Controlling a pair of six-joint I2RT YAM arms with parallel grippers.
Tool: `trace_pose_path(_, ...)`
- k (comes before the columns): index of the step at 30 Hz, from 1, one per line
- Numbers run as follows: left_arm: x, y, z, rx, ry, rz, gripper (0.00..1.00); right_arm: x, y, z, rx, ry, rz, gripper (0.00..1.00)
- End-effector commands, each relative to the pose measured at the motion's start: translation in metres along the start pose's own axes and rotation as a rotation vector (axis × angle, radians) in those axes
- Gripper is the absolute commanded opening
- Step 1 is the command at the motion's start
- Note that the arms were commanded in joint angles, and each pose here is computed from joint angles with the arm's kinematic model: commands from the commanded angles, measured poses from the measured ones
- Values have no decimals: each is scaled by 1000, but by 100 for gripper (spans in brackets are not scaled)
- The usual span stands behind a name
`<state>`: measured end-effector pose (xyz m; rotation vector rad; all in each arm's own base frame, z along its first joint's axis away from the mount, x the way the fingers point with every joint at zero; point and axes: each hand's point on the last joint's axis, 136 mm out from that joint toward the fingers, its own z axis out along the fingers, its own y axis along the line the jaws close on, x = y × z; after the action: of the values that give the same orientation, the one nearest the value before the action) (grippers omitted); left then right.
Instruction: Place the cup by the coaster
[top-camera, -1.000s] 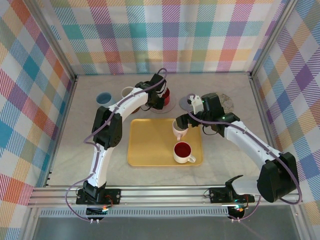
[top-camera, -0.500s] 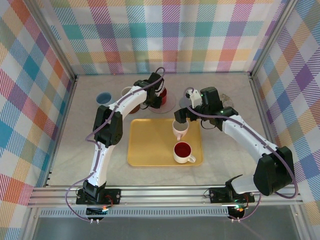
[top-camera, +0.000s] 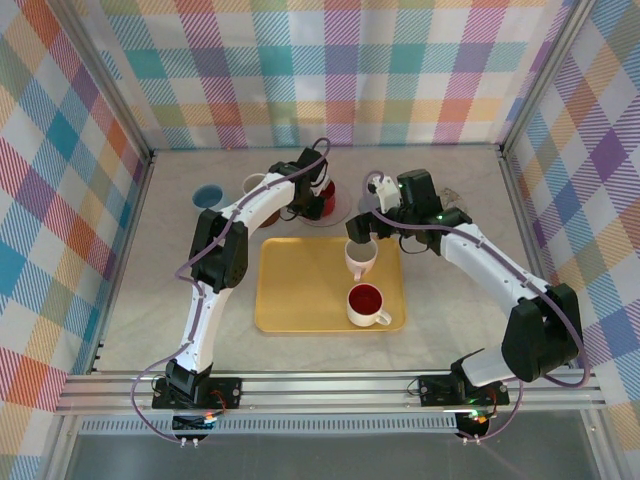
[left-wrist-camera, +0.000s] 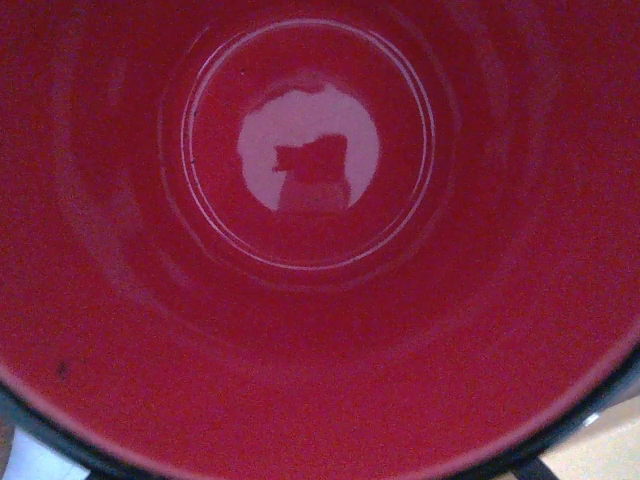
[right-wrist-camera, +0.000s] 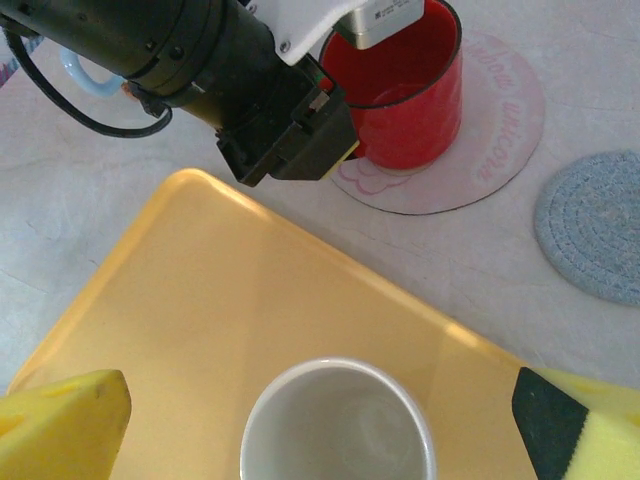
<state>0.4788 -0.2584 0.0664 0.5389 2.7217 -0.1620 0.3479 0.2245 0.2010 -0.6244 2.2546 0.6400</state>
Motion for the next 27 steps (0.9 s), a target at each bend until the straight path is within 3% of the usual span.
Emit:
trace_pose_path(1,-15,-1,-11,19,-41,12,20,-11,3,-2,-22,-9,-19,99)
trace_pose_path(14,-19,7,-19,-31,-58,27,30,-10,0,-2,-8,14,-5,99)
trace_pose_path(19,-22,8,-25,-37,-66,18,58,-14,7,-4,-40,9,-13,99)
trace_pose_path(27,-44,5,-67,-25,-157,43,90,-20,12,-14,-45,34,-8,99)
